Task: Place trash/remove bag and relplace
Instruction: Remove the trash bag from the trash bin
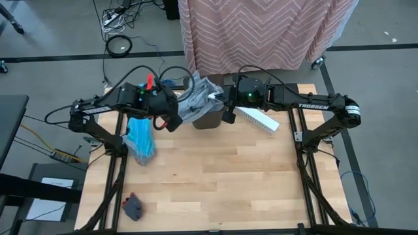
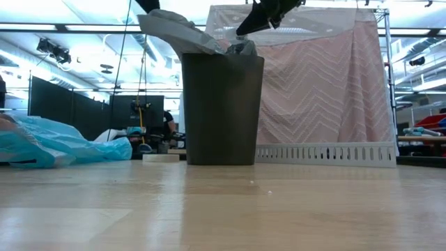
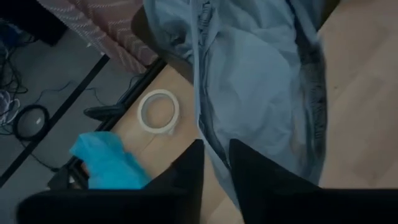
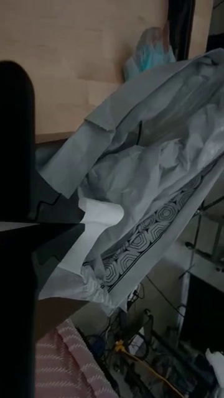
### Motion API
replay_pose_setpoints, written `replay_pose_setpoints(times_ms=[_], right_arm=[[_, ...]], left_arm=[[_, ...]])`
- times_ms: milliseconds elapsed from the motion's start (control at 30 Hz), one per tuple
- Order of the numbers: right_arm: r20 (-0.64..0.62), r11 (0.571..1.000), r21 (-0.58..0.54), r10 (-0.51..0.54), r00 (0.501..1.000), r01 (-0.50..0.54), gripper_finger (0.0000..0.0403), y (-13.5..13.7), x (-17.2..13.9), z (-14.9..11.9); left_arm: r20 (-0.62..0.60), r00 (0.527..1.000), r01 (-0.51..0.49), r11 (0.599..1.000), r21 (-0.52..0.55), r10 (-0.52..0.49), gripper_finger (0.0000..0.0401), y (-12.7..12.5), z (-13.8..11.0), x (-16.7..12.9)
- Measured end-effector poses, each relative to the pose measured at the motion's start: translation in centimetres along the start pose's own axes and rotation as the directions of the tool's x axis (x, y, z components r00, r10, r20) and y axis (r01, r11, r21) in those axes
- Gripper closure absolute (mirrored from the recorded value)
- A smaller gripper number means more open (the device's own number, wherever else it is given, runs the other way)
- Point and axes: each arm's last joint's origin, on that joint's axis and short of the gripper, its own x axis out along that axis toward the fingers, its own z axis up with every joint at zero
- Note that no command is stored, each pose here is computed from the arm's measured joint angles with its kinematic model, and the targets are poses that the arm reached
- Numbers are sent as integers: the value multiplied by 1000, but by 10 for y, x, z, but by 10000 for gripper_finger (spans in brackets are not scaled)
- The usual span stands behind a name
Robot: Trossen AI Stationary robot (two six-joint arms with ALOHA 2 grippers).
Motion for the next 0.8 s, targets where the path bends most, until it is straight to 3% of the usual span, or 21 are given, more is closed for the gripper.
replay_pose_setpoints(times_ms=[200,467,800], right_arm=[[10,1000,-16,5,1000,-5,403,0,0,1],[18,1000,-29,4,1000,-3,403,0,0,2],[49,999,-32,-4,999,6,403,-1,0,5]], left_arm=[[-7,1000,-4,1000,11,4,394,5,3,4],[38,993,115,993,-32,-114,398,9,15,-7],[79,995,60,997,-57,-55,395,24,17,-26]])
